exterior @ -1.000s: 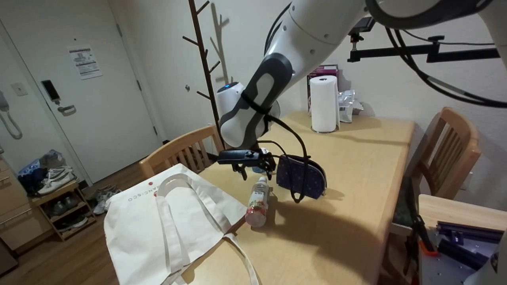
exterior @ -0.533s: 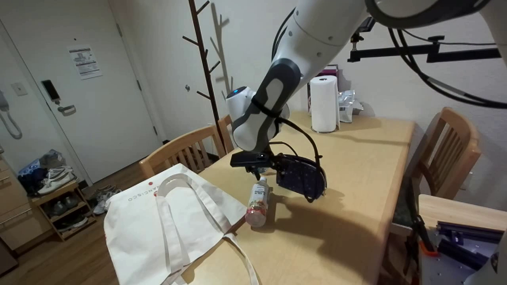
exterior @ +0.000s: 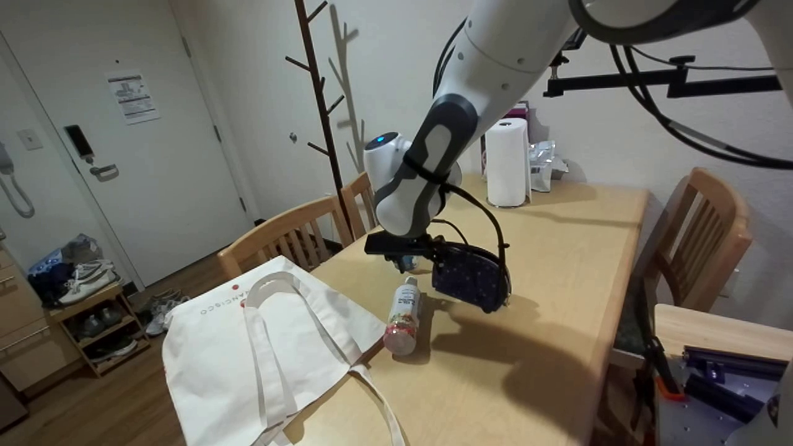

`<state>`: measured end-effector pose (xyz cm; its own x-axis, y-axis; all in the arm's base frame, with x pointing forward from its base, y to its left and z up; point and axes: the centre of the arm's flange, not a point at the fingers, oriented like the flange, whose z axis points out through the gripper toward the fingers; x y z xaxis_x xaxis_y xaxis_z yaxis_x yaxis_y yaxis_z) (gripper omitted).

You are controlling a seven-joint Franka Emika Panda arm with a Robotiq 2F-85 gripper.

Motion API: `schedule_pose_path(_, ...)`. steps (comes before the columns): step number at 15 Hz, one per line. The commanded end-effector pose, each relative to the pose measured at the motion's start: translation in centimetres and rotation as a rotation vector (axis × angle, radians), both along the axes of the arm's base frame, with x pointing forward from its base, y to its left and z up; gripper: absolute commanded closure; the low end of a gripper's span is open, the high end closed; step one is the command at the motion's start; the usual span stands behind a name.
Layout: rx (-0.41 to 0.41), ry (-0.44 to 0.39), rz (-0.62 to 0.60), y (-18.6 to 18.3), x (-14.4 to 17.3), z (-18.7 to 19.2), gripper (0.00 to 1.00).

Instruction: Set the bottle upright on the table

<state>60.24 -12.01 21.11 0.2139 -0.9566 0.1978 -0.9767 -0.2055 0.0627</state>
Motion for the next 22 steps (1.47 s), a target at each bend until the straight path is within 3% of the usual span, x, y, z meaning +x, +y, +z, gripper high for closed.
schedule_pose_path(1,0.070,-0.051,-0.008,-0.7,-0.3,0.0,0.00)
schedule_pose_path(13,0.241,-0.067,-0.054,-1.7,-0.5,-1.6,0.00)
schedule_pose_path(17,0.255,-0.059,-0.041,-2.0,-0.5,-2.3,0.02)
schedule_pose_path(18,0.254,-0.054,-0.034,-2.1,-0.5,-2.5,0.26)
schedule_pose_path(20,0.250,-0.048,-0.026,-2.1,-0.5,-2.7,0.31)
schedule_pose_path(22,0.249,-0.045,-0.021,-2.0,-0.6,-2.7,0.46)
